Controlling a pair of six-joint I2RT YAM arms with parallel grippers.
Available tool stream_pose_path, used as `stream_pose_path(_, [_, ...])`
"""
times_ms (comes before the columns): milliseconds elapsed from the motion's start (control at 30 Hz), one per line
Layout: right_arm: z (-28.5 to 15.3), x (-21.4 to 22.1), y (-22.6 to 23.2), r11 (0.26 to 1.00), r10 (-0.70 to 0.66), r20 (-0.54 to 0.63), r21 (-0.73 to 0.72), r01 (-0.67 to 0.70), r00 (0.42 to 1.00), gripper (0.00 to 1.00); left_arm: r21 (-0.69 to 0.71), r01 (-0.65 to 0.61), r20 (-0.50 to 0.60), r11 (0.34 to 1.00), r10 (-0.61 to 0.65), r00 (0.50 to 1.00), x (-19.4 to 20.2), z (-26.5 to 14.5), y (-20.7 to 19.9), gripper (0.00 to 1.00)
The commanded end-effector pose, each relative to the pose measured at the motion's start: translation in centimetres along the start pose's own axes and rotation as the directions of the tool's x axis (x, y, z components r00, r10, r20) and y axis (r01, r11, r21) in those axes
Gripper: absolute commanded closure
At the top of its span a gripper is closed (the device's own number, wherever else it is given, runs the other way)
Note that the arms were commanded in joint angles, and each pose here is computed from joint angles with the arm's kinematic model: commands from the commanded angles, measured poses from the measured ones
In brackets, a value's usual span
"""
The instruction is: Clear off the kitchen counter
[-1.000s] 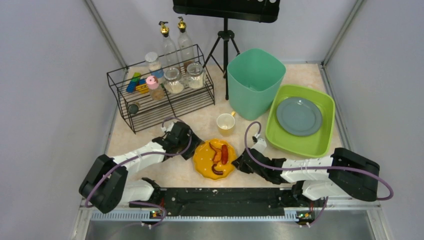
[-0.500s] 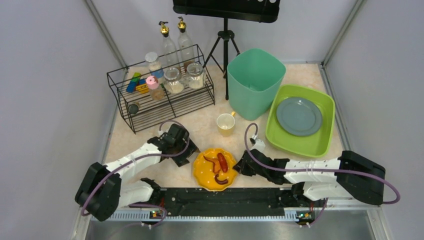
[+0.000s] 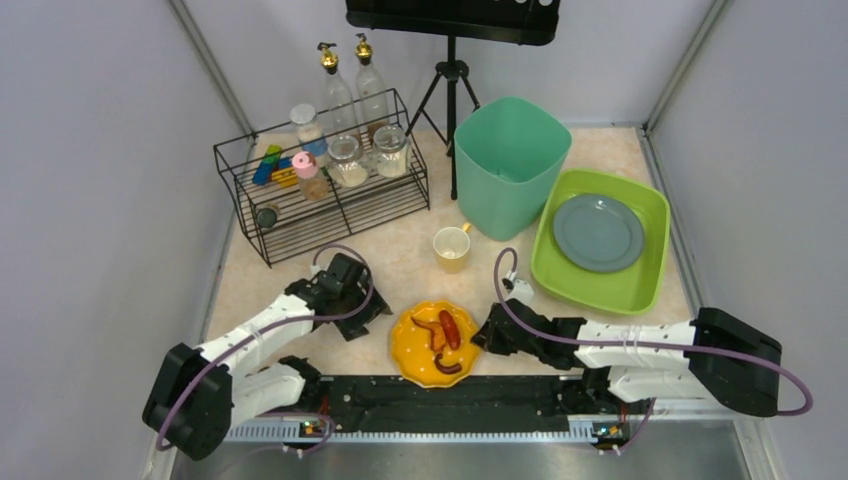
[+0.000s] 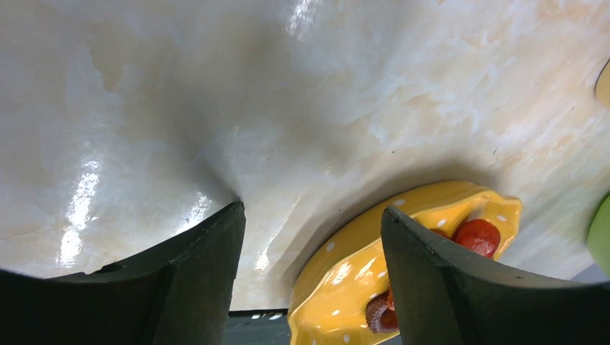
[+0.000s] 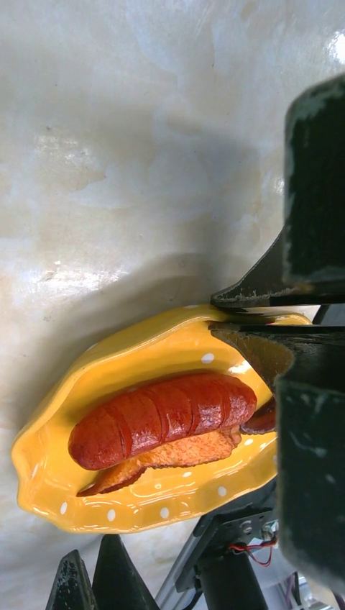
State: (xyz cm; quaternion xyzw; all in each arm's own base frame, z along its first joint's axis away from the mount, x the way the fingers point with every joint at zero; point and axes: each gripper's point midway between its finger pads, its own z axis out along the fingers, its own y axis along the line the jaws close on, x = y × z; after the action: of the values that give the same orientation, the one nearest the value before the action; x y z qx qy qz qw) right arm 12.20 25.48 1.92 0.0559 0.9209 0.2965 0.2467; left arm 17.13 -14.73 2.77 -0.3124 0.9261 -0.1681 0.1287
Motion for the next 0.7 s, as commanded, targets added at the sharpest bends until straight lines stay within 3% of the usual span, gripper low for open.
stream_pose_path(0, [-0.8,-0.1,1.3,0.999,-0.013,-0.014,-0.050,0.012,1.000,1.00,0.038,-0.089,-0.029,0.995,0.090,0.996,0.8,-0.8,0.4,0.26])
stream_pose_path(333, [-0.5,0.3,0.9,0.999,-0.001,-0.030,-0.053,0.000,1.000,1.00,0.327,-0.184,-0.148,0.927,0.243,0.959,4.4,-0.8,-1.9,0.27])
stream_pose_path(467, [-0.5,0.5,0.6,0.999,0.002,-0.030,-0.051,-0.003,1.000,1.00,0.285,-0.218,-0.147,0.933,0.268,0.952,4.6,-0.3,-0.6,0.28])
stream_pose_path(667, [-0.2,0.6,0.2,0.999,0.008,-0.030,-0.049,-0.010,1.000,1.00,0.264,-0.250,-0.170,0.932,0.300,0.939,4.9,0.3,0.2,0.52])
